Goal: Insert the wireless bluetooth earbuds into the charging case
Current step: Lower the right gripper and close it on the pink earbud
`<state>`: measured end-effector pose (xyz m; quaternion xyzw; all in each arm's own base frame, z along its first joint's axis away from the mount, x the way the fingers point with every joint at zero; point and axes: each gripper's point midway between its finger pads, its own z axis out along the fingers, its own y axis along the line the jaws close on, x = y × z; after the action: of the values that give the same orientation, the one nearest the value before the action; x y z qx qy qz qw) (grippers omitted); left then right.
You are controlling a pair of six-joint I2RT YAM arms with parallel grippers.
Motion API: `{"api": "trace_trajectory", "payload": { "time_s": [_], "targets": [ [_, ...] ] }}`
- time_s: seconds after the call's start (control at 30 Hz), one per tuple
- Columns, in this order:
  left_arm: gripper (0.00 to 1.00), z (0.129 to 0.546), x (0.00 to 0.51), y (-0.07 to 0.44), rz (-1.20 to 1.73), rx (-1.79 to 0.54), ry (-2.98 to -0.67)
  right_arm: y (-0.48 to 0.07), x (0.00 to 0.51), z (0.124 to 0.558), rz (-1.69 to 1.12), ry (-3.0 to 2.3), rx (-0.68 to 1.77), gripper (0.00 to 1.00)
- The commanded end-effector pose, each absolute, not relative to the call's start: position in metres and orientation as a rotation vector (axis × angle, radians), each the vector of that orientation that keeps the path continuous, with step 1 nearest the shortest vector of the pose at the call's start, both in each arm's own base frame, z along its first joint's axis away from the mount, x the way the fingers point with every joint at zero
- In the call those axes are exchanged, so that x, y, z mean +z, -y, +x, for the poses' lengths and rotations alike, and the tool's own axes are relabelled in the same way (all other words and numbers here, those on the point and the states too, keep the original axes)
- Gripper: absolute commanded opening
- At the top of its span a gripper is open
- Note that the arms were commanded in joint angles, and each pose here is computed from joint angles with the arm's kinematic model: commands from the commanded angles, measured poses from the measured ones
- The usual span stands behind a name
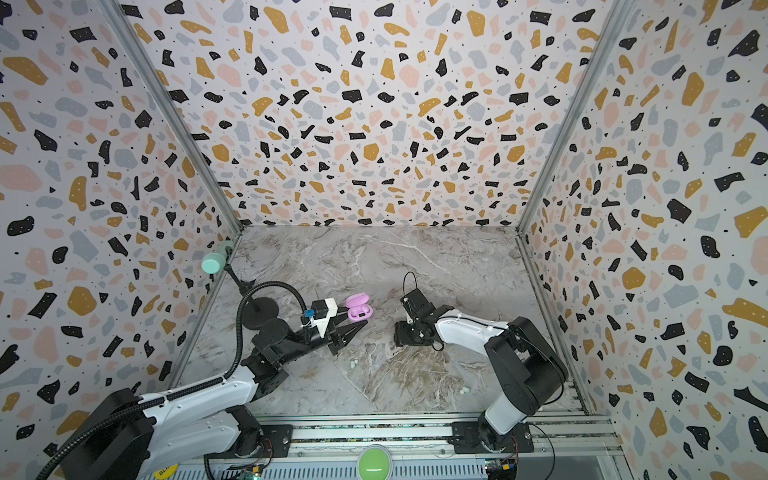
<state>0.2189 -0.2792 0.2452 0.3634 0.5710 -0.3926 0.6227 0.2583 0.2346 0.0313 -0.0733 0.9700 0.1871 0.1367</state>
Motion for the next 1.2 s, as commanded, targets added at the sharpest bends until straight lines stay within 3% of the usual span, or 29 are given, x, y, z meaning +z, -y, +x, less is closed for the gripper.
{"api": "trace_trajectory", "payload": {
  "time_s": [0.0,0.73,0.9,1.17],
  "targets": [
    [0.09,0.218,0.253,0.276,0.831,-0.891,-1.269,-0.239,0.031,0.262,-0.212,-2.818,0.553,0.66],
    [0.08,0.219,0.251,0.278,0.834,-0.894,-1.276,-0.243,0.039,0.273,-0.326,-2.813,0.485,0.65],
    [0.08,0.219,0.252,0.277,0.832,-0.894,-1.274,-0.234,0.043,0.278,-0.273,-2.837,0.413,0.49],
    [0.08,0.219,0.251,0.277,0.834,-0.892,-1.275,-0.227,0.040,0.278,-0.239,-2.876,0.327,0.40]
  ]
}}
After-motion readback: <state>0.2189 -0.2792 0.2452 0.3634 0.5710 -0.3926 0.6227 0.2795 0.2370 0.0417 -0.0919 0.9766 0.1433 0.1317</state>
